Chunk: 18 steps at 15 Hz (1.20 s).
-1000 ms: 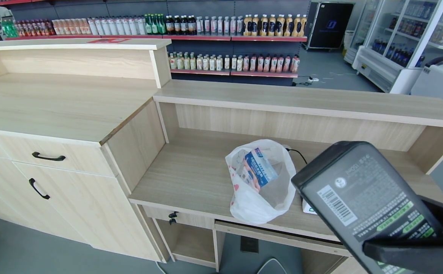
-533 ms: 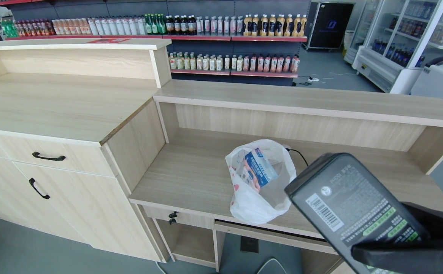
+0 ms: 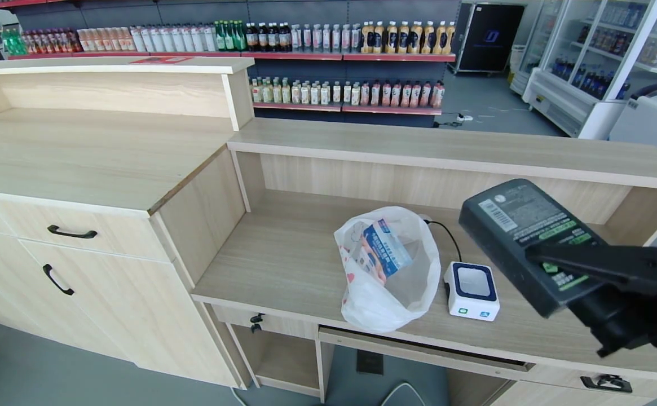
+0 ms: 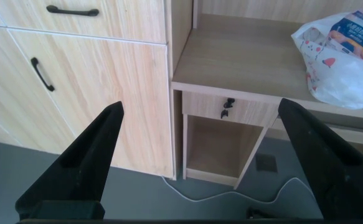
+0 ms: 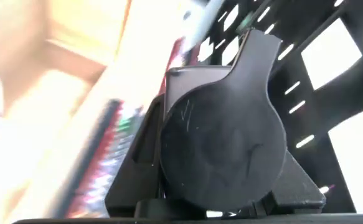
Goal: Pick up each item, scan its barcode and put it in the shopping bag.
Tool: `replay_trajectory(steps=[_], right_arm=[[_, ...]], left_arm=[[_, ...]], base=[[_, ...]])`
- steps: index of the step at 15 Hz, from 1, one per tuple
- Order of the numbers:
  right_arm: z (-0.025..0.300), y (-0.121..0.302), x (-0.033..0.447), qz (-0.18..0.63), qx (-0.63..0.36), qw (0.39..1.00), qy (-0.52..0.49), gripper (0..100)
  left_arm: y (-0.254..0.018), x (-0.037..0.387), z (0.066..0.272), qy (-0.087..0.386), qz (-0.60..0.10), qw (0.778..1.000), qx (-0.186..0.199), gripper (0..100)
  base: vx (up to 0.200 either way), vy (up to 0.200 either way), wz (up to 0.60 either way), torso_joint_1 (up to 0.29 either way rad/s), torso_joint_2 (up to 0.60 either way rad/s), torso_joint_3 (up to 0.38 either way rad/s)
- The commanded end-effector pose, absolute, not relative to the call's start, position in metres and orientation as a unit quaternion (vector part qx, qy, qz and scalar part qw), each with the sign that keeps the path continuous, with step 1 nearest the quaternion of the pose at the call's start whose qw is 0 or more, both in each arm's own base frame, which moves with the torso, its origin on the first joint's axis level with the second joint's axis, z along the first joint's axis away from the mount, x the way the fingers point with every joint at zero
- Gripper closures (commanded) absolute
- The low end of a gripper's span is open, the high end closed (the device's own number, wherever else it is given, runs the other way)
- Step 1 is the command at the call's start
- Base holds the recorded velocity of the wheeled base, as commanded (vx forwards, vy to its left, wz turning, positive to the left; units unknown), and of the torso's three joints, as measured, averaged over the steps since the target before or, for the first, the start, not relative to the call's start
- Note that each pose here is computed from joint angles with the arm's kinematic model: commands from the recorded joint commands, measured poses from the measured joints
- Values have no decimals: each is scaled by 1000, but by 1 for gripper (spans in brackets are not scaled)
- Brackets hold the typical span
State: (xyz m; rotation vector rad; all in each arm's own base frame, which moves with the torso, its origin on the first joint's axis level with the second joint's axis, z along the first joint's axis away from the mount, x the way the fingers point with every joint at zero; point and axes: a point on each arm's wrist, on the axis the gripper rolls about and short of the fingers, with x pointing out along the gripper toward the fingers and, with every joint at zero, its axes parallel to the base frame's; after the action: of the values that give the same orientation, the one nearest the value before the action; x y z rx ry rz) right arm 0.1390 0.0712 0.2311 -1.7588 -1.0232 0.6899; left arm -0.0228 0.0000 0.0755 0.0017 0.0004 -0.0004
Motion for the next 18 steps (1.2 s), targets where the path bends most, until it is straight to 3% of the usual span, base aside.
replay_trajectory(steps=[1, 3, 8, 10, 12, 13, 15, 18], right_arm=[[229, 23, 141, 217, -621, 727, -196, 100], [233, 2, 150, 167, -508, 835, -131, 100], [226, -26, 157, 102, -425, 897, -74, 100], [226, -30, 166, 63, -359, 930, -50, 100], [230, -39, 187, -19, -251, 968, -11, 100], [231, -43, 204, -22, -160, 987, 11, 100], [222, -50, 222, 13, -28, 998, 62, 100], [190, -70, 237, 2, 114, 981, 154, 100]], left_arm=[[0, -23, 75, 0, 0, 1000, 1, 0], [0, -23, 75, 0, 0, 1000, 1, 0], [0, -23, 75, 0, 0, 1000, 1, 0], [0, -23, 75, 0, 0, 1000, 1, 0], [0, -23, 75, 0, 0, 1000, 1, 0], [0, -23, 75, 0, 0, 1000, 1, 0], [0, -23, 75, 0, 0, 1000, 1, 0], [0, -23, 75, 0, 0, 1000, 1, 0]], base=[[0, 0, 0, 0, 0, 0], [0, 0, 0, 0, 0, 0], [0, 0, 0, 0, 0, 0], [0, 0, 600, 5, 2, 2], [0, 0, 600, -2, 0, 5], [0, 0, 600, 7, 2, -2], [0, 0, 0, 0, 0, 0], [0, 0, 0, 0, 0, 0]])
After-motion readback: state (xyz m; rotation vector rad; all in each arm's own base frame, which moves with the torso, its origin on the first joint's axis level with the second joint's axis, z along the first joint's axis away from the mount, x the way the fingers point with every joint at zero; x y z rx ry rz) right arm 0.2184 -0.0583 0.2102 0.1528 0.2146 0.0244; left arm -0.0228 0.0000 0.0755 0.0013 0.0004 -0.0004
